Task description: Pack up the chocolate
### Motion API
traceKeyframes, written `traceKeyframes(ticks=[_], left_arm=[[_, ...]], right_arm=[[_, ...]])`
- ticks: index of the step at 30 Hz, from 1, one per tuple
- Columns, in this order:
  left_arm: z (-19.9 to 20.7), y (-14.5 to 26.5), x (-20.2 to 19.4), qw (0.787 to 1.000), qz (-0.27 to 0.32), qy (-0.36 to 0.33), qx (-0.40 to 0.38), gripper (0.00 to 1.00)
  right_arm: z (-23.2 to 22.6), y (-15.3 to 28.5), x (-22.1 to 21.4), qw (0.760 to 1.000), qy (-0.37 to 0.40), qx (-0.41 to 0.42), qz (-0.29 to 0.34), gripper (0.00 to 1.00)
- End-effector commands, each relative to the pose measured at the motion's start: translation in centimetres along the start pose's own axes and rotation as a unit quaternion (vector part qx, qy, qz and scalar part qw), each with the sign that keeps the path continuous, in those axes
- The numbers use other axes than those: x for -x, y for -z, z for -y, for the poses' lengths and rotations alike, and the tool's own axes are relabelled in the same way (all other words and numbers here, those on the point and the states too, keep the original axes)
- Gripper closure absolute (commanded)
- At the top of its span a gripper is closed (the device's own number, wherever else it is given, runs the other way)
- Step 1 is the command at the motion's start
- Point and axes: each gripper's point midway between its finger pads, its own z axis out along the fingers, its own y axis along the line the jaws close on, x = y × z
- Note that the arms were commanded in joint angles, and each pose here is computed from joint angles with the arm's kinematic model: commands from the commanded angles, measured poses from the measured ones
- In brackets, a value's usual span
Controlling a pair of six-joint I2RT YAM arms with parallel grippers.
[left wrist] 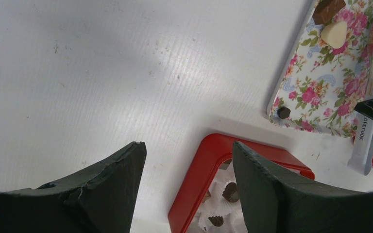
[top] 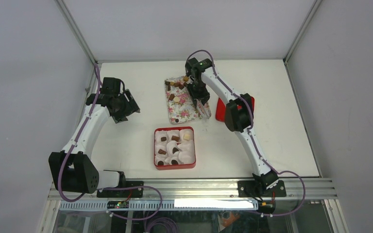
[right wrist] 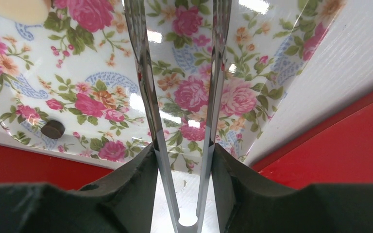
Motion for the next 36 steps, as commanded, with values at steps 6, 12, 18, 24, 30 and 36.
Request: traceKeyframes(ticks=[6,12,18,24,30,36], left_arm=[[0.2,0.5,1.6,1.000,0.027,0.005,-0.005,0.32],[0.2,0.7,1.6,1.000,0.030,0.005,-0.004,0.32],[0.3,1.4,2.1,0.999,0.044,0.008,-0.009,0.32],[0.5,1.4,2.2,0.999,0.043,0.006,-0.012,0.32],[0.6,1.1,2.0,0.999,0.038,0.017,-0.015,0.32],[0.4,1.0,1.7,0.999,0.036,0.016,-0.013,0.32]], right_arm=[[-0.2,2.0,1.0,0.999,0.001,0.008,0.031,0.71],[-0.2,4.7,0.3,0.999,0.002,0.012,0.047,0.89],[-1.6,9.6,-3.7,0.996,0.027,0.057,0.063,0.95],[-3.4,12.7,-11.4,0.994,0.062,0.081,0.042,0.95],[-6.5,13.2,-20.3,0.987,0.117,0.107,-0.023,0.93],[-8.6,13.4,-25.6,0.978,0.148,0.131,-0.065,0.90]])
